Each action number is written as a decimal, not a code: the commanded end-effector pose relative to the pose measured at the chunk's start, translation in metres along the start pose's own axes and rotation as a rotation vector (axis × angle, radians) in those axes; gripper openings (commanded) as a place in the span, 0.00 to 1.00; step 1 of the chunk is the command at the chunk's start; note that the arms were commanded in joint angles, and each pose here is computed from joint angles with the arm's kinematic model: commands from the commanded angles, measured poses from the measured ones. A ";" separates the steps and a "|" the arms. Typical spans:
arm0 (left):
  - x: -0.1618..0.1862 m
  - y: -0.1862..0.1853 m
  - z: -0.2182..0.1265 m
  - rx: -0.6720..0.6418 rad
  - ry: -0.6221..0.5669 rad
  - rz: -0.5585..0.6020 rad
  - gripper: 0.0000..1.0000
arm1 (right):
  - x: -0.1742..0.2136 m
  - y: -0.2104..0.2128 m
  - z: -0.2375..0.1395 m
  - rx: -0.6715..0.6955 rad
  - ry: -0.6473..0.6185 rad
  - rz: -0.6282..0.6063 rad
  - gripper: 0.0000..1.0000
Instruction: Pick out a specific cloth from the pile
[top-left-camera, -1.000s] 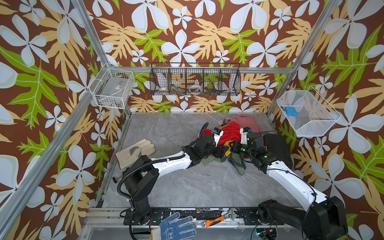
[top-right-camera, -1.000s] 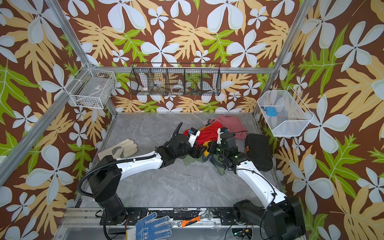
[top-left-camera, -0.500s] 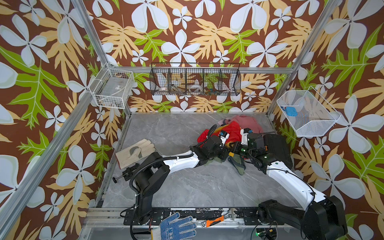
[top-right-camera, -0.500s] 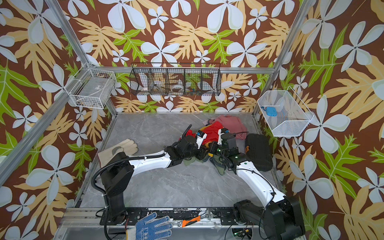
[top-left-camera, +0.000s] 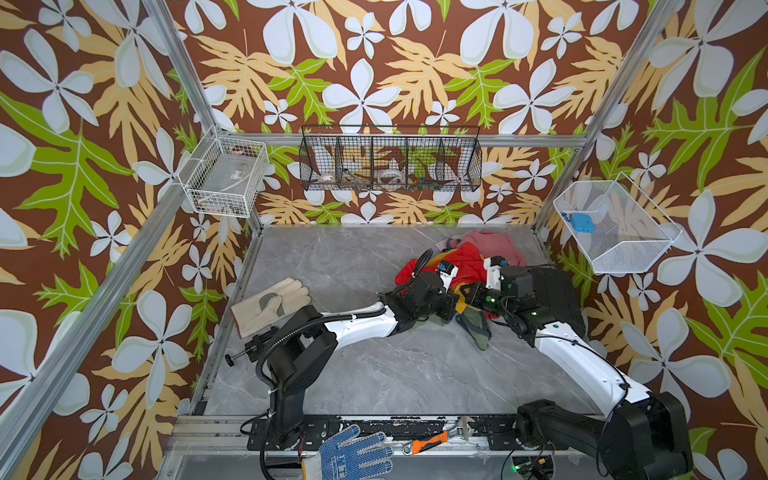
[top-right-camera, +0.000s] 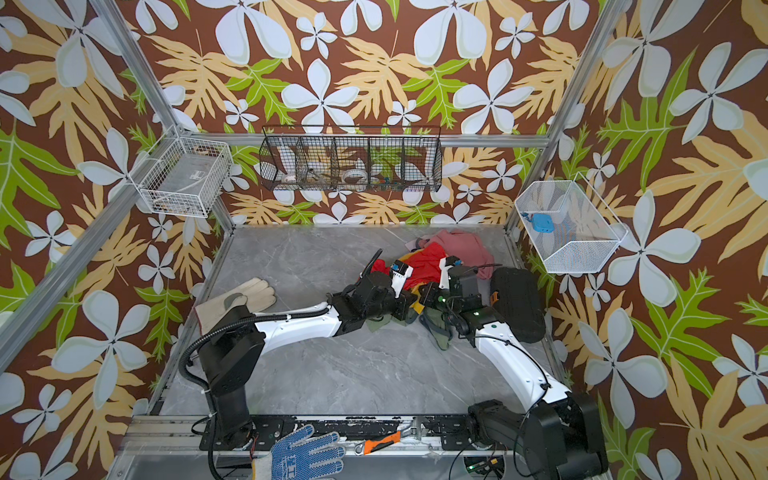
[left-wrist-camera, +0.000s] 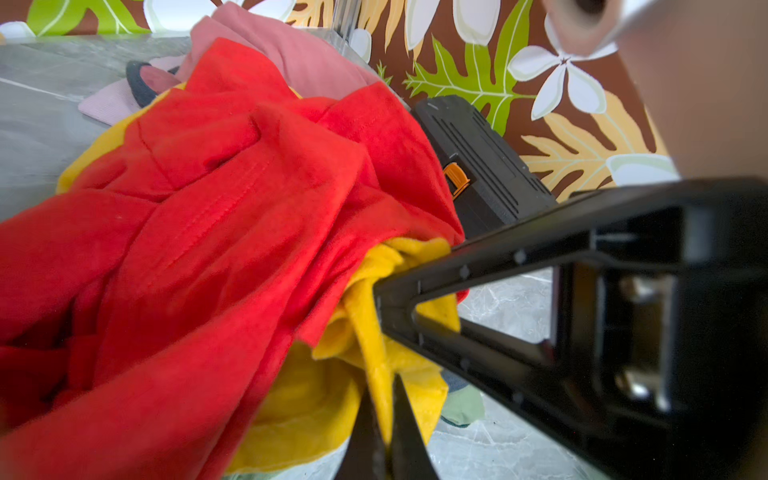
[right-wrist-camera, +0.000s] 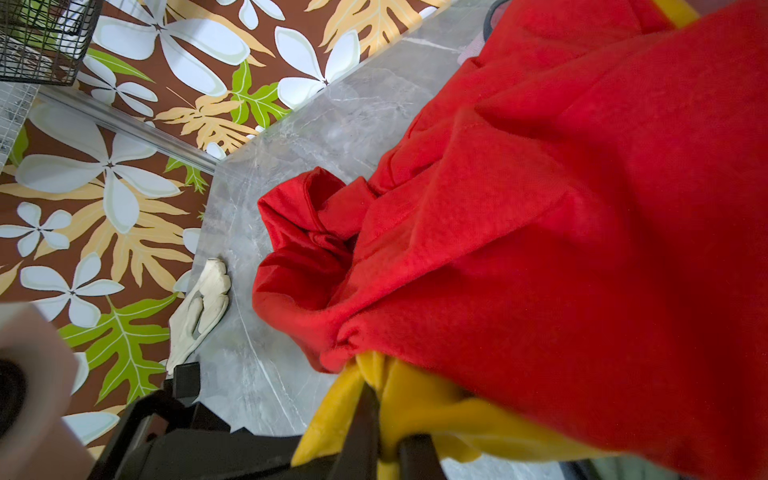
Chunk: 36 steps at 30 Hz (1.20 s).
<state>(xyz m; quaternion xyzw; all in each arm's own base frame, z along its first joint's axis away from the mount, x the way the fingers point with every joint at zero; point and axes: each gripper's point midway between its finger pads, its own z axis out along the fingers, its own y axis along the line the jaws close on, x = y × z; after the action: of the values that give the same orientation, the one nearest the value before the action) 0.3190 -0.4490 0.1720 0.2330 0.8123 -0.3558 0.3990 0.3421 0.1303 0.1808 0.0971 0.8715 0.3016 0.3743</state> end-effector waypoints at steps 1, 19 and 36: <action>-0.014 -0.006 -0.007 0.017 -0.063 -0.032 0.00 | -0.010 0.004 -0.002 -0.015 -0.036 -0.024 0.06; -0.009 0.001 -0.022 -0.026 -0.077 -0.065 0.73 | -0.002 0.003 -0.002 -0.026 -0.019 -0.026 0.00; -0.012 -0.002 0.010 -0.035 -0.097 -0.003 0.53 | 0.004 0.010 -0.007 -0.066 0.003 -0.005 0.00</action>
<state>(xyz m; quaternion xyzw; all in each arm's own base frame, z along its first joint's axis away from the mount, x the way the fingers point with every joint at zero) 0.3238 -0.4546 0.1661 0.2072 0.8130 -0.3494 0.4171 0.3345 0.1340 0.1837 0.0891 0.8657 0.3218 0.3729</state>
